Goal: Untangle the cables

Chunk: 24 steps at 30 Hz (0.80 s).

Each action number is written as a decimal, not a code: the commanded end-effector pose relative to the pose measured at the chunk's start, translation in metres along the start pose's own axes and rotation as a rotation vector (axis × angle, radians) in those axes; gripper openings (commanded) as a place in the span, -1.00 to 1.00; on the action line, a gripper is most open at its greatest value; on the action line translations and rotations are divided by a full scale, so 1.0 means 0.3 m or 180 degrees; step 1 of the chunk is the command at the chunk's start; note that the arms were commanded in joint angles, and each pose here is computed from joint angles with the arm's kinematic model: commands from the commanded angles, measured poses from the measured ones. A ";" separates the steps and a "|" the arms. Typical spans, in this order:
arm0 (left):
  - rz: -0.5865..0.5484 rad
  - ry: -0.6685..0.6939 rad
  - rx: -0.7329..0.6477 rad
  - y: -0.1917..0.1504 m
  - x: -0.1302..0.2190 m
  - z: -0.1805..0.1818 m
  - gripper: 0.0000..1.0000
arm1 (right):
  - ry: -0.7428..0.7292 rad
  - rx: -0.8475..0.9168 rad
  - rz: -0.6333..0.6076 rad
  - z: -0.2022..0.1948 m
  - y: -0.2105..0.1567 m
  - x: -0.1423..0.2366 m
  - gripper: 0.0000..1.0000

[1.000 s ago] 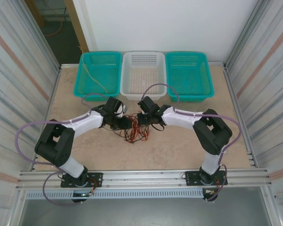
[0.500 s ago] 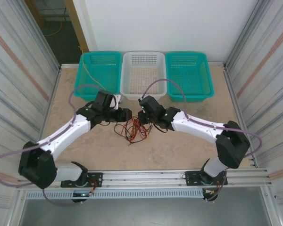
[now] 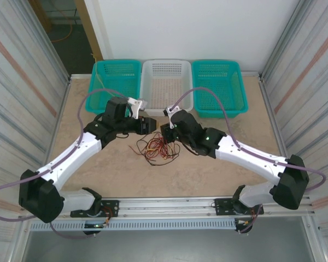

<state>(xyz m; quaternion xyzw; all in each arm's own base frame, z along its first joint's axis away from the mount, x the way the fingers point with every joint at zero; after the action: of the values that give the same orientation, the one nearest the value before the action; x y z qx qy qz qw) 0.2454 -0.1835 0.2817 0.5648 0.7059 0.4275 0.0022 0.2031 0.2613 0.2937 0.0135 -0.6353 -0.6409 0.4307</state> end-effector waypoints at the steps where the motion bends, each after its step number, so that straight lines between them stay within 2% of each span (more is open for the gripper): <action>1: 0.0094 -0.0398 -0.0045 -0.021 -0.033 -0.006 -0.01 | 0.0097 0.0034 -0.0182 0.008 0.043 0.031 -1.00; 4: 0.0125 -0.0266 -0.0013 -0.040 -0.048 0.022 0.15 | 0.0102 0.0031 -0.0187 0.008 0.045 0.031 -1.00; 8: 0.0154 -0.0143 -0.0048 -0.057 -0.051 0.041 0.16 | 0.0102 0.0029 -0.0186 0.005 0.048 0.034 -1.00; 14: 0.0155 -0.0182 -0.0041 -0.069 -0.067 0.054 -0.23 | 0.0178 0.0014 -0.0218 0.009 0.058 0.044 -1.00; 22: 0.0003 -0.0257 -0.0048 -0.030 -0.066 0.034 -0.97 | 0.0145 -0.0050 -0.0178 -0.002 0.042 0.036 -1.00; 23: -0.0058 -0.0279 -0.0069 -0.022 -0.054 0.023 -1.00 | 0.0129 -0.0086 -0.0159 -0.009 0.035 0.031 -1.00; 24: -0.0109 -0.0306 -0.0091 -0.016 -0.041 0.011 -1.00 | 0.0105 -0.0124 -0.0147 -0.016 0.026 0.026 -0.87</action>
<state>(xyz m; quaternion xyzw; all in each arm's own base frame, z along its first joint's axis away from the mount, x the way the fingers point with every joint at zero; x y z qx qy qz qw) 0.2468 -0.1927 0.2491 0.5933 0.6930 0.4094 0.0113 0.2073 0.2595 0.2958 0.0196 -0.6287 -0.6463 0.4321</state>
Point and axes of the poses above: each hand's point on the last joint's axis, 136 mm out from that joint toward the fingers, its own x axis back along the fingers, its own z axis along the line the jaws close on, y = z × x, the point moved 10 cm from there along x, back along the fingers, and after that the axes turned 4 degrees about x, right-handed, at the moved point
